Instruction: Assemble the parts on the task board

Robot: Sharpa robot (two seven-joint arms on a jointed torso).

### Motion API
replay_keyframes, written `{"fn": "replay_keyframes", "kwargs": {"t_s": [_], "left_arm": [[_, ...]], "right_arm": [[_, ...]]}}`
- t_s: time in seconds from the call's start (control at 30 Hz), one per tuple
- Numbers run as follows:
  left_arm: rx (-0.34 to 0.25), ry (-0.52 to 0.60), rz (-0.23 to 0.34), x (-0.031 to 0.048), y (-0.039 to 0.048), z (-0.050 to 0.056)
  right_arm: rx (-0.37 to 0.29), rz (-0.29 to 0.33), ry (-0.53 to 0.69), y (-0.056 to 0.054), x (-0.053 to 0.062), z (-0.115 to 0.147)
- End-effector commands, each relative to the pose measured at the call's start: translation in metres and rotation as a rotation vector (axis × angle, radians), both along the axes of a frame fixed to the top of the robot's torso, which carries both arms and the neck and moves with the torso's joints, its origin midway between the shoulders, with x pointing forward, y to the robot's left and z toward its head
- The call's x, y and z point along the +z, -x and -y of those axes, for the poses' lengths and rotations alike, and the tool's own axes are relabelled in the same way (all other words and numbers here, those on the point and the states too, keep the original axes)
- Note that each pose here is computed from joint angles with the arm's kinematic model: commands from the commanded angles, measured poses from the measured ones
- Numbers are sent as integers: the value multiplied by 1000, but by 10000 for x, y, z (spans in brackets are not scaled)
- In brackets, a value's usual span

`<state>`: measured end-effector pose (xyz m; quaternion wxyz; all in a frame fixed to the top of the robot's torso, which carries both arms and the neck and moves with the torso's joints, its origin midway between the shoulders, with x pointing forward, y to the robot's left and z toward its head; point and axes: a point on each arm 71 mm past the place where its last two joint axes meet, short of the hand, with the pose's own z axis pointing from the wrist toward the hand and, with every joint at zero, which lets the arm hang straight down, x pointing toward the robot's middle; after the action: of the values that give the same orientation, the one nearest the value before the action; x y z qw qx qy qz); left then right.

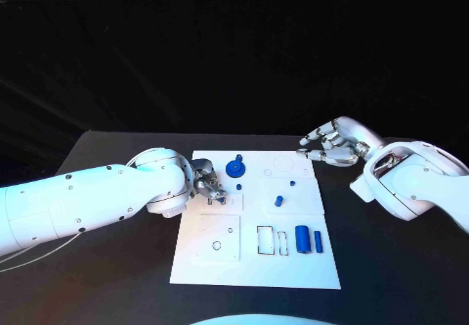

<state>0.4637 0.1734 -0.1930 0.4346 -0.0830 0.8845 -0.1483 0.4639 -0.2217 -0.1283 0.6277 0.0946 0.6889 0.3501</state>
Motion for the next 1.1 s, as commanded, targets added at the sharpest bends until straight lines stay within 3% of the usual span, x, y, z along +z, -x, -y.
{"fn": "replay_keyframes", "kwargs": {"t_s": [0.03,0.63,1.1], "left_arm": [[-3,27,43,20,2,18],[-36,-5,73,-69,23,62],[-50,-53,57,-101,23,45]], "right_arm": [[8,-2,8,2,-4,-3],[10,-8,11,3,-13,1],[11,-9,12,5,-15,2]]}}
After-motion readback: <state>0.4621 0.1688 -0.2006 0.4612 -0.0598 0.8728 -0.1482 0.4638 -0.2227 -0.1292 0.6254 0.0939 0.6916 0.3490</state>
